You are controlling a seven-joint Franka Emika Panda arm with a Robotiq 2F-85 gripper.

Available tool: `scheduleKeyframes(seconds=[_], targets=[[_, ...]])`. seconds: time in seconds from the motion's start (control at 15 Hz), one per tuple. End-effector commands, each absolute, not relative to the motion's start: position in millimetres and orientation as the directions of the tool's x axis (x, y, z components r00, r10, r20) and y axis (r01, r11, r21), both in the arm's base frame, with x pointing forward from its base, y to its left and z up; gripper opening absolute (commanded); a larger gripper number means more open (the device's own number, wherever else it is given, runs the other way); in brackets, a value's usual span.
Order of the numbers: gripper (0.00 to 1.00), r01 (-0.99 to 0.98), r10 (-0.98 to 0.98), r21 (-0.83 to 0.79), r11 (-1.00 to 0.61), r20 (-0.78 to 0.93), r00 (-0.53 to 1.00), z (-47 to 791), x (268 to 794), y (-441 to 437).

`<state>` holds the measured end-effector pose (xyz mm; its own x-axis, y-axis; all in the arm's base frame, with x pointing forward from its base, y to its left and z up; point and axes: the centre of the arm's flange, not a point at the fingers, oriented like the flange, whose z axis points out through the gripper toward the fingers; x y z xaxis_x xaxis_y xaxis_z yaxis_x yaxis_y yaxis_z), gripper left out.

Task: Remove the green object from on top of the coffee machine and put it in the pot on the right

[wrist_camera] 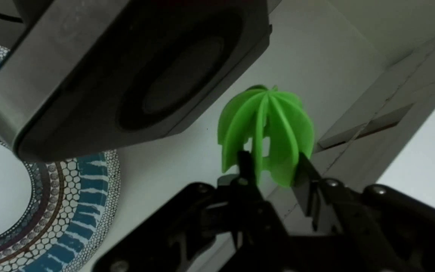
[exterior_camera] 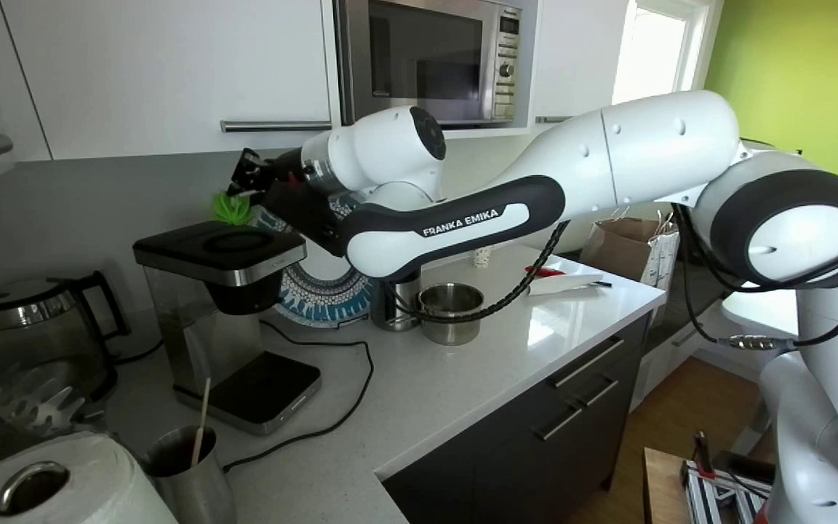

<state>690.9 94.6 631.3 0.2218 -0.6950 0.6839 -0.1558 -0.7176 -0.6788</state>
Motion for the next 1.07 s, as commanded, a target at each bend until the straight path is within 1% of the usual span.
scheduleKeyframes(seconds=[0.0, 0.13, 0.27, 0.47, 0.67, 0.8, 0.87, 0.93, 1.0], targets=[[0.07, -0.230, -0.671, -0.631, -0.741, 0.692, 0.265, 632, 631, 77], [0.07, -0.287, -0.661, -0.597, -0.749, 0.698, 0.274, 632, 598, 59], [0.07, -0.364, -0.635, -0.529, -0.767, 0.705, 0.315, 625, 575, 42], [0.07, -0.449, -0.608, -0.448, -0.773, 0.725, 0.324, 620, 540, 19], [0.07, -0.541, -0.583, -0.344, -0.767, 0.726, 0.365, 608, 504, 5], [0.07, -0.617, -0.622, -0.315, -0.721, 0.687, 0.375, 595, 498, -8], [0.08, -0.662, -0.666, -0.319, -0.678, 0.648, 0.370, 589, 498, -22], [0.07, -0.683, -0.716, -0.357, -0.638, 0.602, 0.354, 586, 501, -28], [0.30, -0.640, -0.656, -0.334, -0.693, 0.661, 0.365, 597, 516, -15]])
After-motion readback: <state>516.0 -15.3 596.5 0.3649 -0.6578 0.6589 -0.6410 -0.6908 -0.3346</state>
